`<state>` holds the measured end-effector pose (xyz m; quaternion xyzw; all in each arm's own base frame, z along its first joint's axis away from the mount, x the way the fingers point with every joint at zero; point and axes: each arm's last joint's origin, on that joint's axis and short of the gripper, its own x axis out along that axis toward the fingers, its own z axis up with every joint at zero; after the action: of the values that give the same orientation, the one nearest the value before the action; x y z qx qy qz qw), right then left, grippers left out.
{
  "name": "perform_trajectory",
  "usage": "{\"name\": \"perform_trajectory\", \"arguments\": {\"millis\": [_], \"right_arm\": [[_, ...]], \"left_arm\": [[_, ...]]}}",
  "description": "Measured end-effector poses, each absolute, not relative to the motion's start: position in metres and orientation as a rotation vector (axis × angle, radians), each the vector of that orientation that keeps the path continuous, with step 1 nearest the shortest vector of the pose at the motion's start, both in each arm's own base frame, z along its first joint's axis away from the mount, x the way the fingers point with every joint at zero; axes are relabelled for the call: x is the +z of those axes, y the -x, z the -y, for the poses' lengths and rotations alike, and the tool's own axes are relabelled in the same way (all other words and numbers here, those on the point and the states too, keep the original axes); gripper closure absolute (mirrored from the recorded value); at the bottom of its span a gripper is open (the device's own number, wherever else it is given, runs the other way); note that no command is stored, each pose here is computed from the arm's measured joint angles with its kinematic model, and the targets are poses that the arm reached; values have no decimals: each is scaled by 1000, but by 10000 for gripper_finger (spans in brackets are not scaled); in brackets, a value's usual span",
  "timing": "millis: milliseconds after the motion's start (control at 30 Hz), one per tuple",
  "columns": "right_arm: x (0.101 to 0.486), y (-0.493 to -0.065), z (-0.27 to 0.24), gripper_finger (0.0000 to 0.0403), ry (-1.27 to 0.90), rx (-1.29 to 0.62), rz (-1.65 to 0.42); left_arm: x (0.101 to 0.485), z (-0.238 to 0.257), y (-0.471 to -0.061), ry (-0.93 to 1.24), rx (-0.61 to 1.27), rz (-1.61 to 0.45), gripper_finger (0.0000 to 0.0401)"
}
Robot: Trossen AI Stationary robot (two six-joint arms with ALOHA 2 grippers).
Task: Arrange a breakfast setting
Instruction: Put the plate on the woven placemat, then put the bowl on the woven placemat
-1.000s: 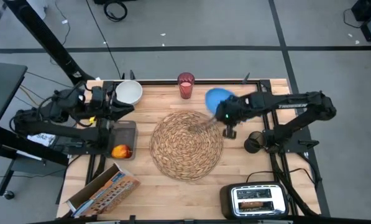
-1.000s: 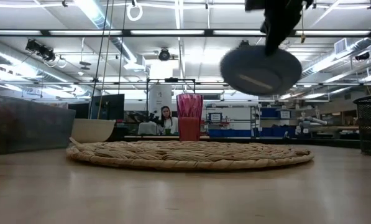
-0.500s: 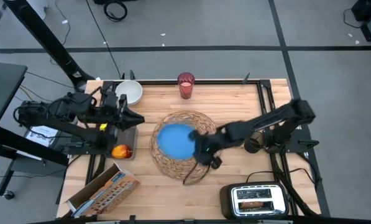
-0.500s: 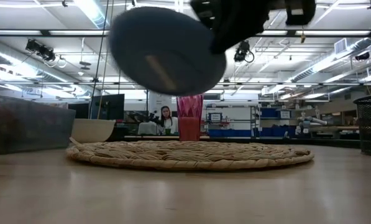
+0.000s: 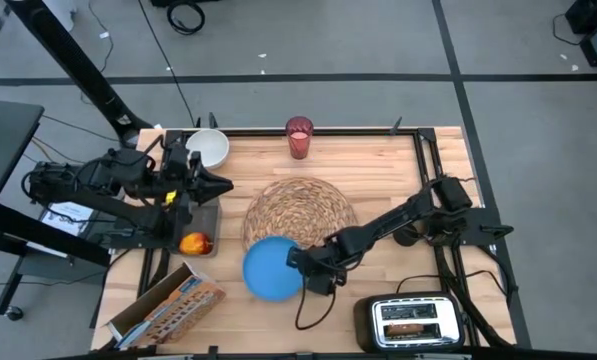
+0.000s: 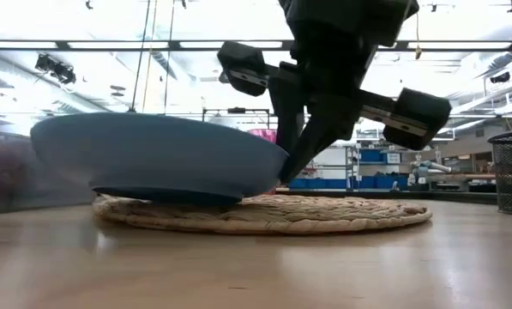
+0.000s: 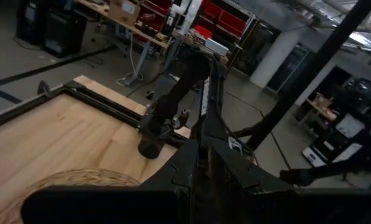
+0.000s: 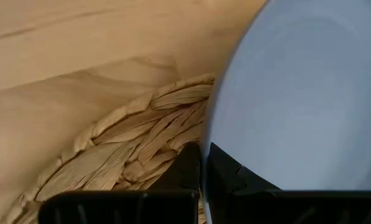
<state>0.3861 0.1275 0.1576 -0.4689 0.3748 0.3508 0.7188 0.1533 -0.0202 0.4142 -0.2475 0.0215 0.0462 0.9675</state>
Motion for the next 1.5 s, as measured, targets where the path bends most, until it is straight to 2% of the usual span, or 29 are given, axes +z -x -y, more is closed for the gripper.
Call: {"name": "perform_trajectory", "arguments": {"millis": [400,700,867,1167,1333,1500], "right_arm": [[181,-382,-122,388,1010,619,-845],[166,-385,-118,385,1016,641,-891],[167,-385,-118,370,994,671,-878],[165,-384,-116,321,983,671,-900],[191,-375,-113,272,948,661,-937],[231,-356,-106,232,880,589,-956]], "left_arm": [[414,16,-153,412,221,-19,354],[408,4,-152,412,387,-43,352],[402,-1,-153,423,441,-87,337],[394,-2,-158,405,465,-153,295],[389,-4,-156,456,504,-191,288],[375,-17,-157,568,623,-284,288]]}}
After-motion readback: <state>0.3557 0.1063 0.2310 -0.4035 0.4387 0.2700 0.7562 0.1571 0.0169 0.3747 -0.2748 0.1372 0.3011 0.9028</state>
